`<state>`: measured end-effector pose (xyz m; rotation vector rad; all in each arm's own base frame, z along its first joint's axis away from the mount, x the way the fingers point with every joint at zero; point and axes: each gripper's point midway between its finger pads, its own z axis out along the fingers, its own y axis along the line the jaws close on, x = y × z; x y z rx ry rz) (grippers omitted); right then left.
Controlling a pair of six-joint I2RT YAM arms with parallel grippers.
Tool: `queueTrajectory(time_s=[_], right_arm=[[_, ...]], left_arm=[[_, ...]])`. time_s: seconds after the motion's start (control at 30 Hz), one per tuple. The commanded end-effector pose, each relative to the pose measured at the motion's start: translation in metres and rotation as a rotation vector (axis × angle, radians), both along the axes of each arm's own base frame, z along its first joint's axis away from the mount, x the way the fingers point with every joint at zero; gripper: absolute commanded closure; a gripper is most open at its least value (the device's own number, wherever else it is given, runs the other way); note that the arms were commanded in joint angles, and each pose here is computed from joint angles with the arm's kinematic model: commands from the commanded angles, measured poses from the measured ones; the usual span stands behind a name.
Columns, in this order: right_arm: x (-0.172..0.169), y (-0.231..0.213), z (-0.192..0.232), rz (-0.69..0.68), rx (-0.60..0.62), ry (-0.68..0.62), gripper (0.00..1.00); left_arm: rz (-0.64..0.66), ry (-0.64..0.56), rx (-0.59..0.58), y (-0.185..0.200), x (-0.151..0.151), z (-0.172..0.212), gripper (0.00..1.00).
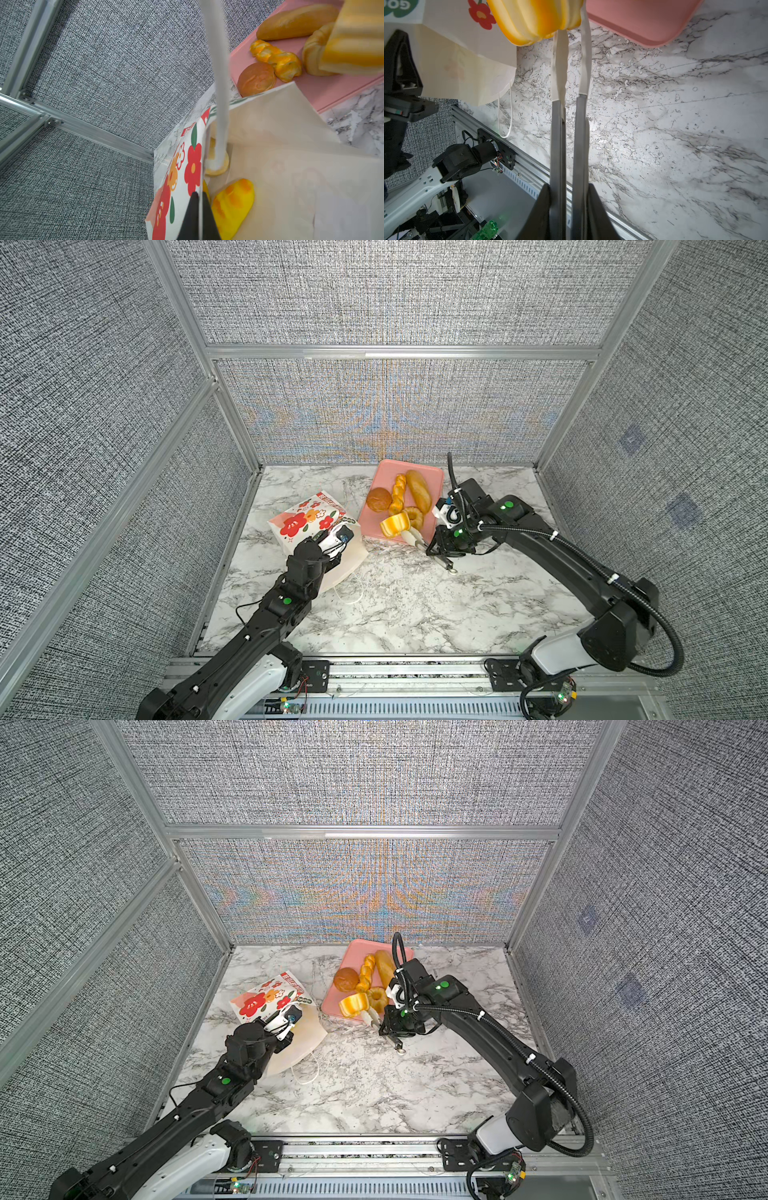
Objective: Take the fake bread out of the paper bag
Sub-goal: 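Swing the right tongs with the yellow bread over the pink tray, then lower the yellow striped bread onto the pink tray with the right tongs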
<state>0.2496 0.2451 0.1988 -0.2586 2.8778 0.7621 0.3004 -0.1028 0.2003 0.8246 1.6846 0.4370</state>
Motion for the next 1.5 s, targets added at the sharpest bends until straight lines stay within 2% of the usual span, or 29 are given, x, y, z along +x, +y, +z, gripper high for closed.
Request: queueTrajectory(time_s=[0.0,0.53,0.9,1.2,1.4,1.47], right_arm=[[0.005,0.006,-0.004,-0.05,-0.004,0.029,1.0],[0.039,0.03,-0.042,-0.069,-0.066,0.109,1.0],[0.062,0.033,-0.044,-0.084,-0.081,0.109,1.0],[0.064,0.036,-0.052,-0.069,-0.09,0.139,1.0],[0.071,0.036,-0.047,-0.062,-0.091,0.114,0.76],[0.074,0.035,-0.047,-0.064,-0.094,0.112,0.73]], left_arm=[[0.005,-0.018,-0.03,0.0,0.0,0.004,1.0],[-0.004,-0.017,-0.068,-0.002,-0.003,0.001,1.0],[-0.003,-0.013,-0.067,-0.001,-0.003,0.0,1.0],[-0.001,-0.007,-0.059,-0.001,-0.003,-0.003,1.0],[0.001,-0.006,-0.057,0.0,-0.003,-0.003,1.0],[0.0,-0.005,-0.058,0.0,-0.004,-0.002,1.0]])
